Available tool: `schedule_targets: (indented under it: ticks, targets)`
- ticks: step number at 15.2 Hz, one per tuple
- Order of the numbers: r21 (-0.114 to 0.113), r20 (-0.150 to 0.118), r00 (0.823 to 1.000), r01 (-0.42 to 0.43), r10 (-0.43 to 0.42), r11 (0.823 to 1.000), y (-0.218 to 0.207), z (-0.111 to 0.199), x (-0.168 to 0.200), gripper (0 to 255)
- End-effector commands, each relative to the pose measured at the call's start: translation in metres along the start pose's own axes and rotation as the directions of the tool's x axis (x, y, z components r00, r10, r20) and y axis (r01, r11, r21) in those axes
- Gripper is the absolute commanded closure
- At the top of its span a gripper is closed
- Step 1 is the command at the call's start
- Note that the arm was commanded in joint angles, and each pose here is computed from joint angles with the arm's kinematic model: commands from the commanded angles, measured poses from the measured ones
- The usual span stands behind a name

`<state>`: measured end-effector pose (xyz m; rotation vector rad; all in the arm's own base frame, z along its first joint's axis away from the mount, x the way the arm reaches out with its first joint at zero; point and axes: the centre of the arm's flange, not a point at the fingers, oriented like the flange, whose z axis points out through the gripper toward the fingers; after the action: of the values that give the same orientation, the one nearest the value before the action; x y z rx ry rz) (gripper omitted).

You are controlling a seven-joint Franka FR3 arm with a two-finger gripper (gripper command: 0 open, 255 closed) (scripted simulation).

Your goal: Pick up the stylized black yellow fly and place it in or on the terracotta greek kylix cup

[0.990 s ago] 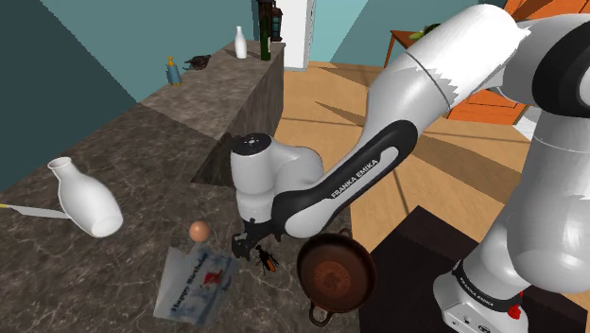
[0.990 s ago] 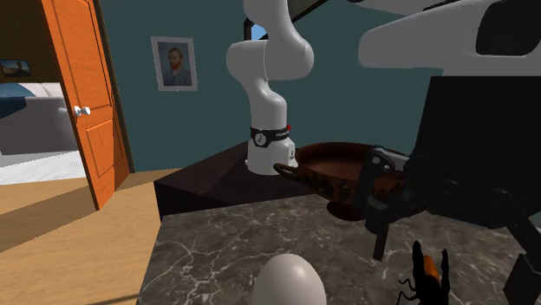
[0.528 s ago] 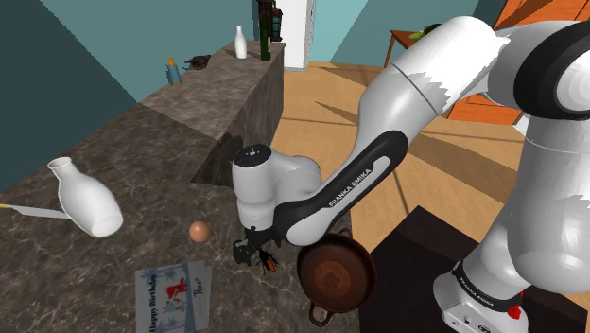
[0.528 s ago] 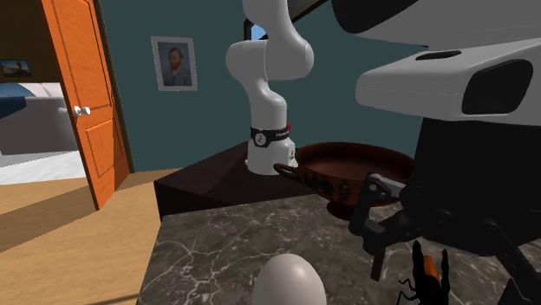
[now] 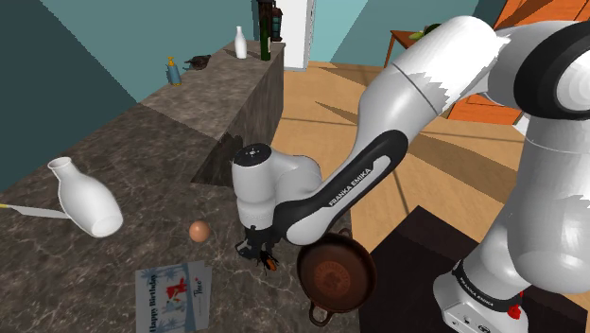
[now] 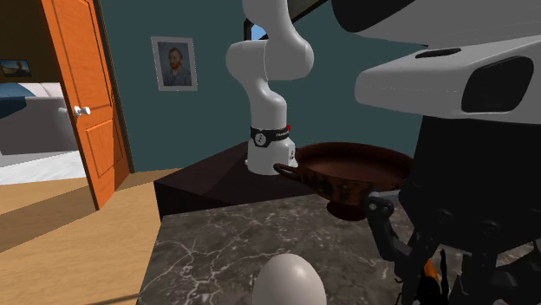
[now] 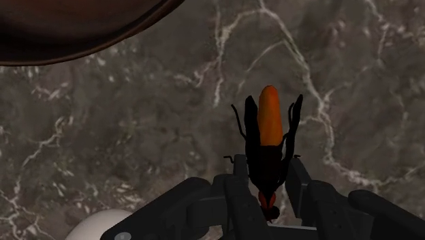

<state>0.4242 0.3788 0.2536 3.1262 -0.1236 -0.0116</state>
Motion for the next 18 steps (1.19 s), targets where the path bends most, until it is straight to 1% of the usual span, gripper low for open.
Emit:
schedule_targets:
  ticks: [1,7,18]
  targets:
    - [0.000,0.002,1.000,0.001,-0.001,1.000,-0.001,0.001,-0.001,255]
    - [0.000,0.002,1.000,0.001,-0.001,1.000,-0.001,0.001,-0.001,255]
    - [0.000,0.002,1.000,0.001,-0.001,1.000,0.000,-0.057,-0.001,255]
